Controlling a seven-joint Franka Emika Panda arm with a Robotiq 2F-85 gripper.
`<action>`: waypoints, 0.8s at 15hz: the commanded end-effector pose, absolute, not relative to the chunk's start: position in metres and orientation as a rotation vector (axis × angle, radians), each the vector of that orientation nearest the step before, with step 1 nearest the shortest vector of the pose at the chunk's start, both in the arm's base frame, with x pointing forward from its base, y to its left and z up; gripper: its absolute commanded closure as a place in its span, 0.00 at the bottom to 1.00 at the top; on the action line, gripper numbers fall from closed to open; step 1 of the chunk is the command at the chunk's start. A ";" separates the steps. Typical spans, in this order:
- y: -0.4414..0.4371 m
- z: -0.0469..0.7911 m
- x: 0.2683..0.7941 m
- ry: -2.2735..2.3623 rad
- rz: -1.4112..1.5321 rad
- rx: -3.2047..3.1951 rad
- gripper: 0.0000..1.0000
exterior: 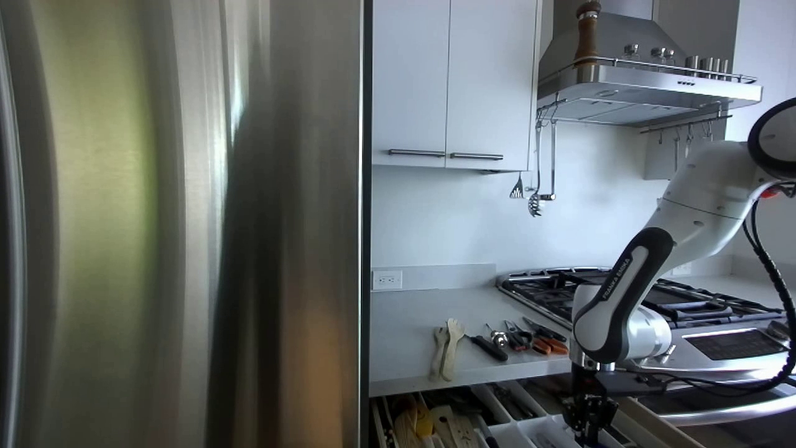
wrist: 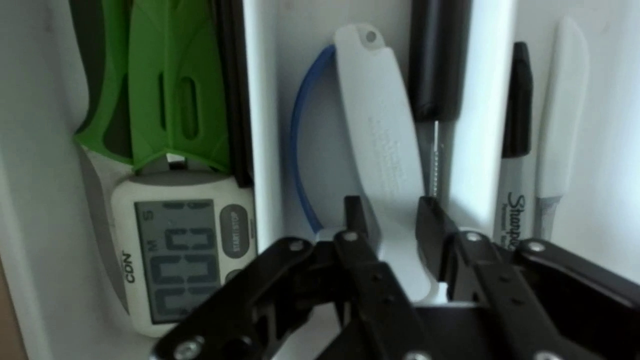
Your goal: Remove the white object from the open drawer
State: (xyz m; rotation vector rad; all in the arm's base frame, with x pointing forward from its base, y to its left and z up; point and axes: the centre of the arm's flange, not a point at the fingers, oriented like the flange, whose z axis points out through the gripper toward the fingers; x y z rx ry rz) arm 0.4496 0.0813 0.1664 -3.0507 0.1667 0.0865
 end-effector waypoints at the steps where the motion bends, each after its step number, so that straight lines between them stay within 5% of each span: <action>1: 0.073 0.162 0.443 0.136 0.151 -3.040 0.62; 12: 0.056 0.155 0.446 0.187 0.148 -3.081 0.61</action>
